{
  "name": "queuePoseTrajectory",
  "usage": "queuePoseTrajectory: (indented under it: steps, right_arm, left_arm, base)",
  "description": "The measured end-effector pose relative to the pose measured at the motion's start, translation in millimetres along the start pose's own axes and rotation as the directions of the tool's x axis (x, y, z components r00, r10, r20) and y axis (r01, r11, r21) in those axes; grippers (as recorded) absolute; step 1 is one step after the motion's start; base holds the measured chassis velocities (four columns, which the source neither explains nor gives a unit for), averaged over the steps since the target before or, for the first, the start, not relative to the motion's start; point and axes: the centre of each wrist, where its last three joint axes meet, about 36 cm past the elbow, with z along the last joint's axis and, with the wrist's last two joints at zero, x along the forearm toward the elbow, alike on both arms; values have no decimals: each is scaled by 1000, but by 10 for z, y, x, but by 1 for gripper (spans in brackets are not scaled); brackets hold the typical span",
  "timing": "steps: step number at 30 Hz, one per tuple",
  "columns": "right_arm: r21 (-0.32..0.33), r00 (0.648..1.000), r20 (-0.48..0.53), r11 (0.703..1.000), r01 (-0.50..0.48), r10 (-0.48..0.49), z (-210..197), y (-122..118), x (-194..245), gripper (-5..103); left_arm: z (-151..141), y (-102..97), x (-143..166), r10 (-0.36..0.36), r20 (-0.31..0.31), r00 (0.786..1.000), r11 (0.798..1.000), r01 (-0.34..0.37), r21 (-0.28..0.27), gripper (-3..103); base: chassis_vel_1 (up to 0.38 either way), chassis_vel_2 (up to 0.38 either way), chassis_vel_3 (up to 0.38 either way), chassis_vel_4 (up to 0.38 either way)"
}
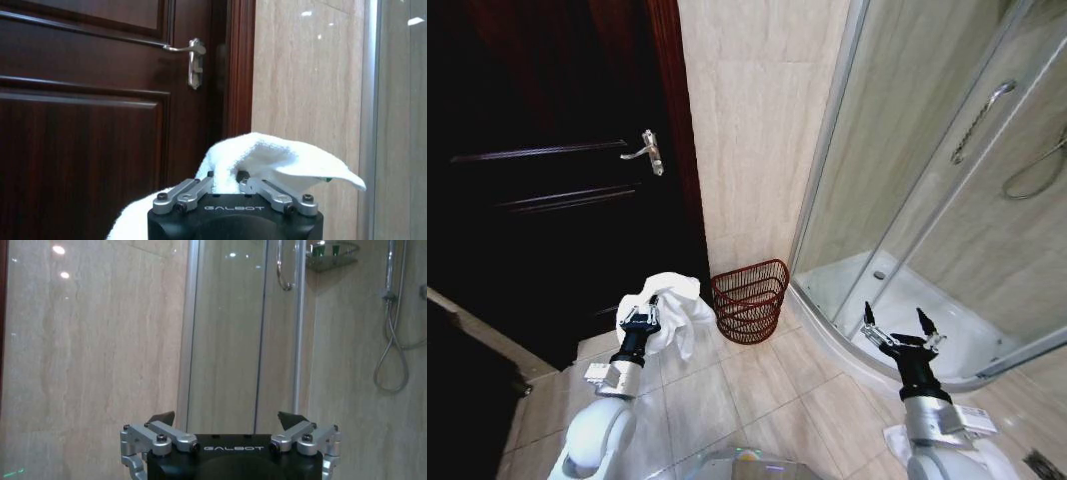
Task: Discard the used towel into the hamper.
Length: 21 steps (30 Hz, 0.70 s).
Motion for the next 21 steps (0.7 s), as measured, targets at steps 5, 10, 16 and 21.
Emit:
queuePoseTrajectory:
  steps: [5,10,16,21]
  right_arm:
    - [4,1000,-1,1000,2,-2,3,0,2,100]
    - [7,1000,-3,1000,2,-2,8,-2,4,100]
    - [9,1000,-5,1000,1,-1,10,-7,9,100]
    - [11,1000,-5,1000,1,-1,9,-7,11,100]
  left_arm:
    - [9,10,-1,-2,-1,1000,1000,2,-2,10]
    - [27,20,1,-6,-2,1000,1000,6,-2,10]
    - [36,25,3,-8,-1,1000,1000,8,-1,10]
    - [44,24,2,-10,-2,1000,1000,10,0,10]
  base:
    - [0,0,0,0]
    - [0,0,0,0]
    - [0,0,0,0]
    - [0,0,0,0]
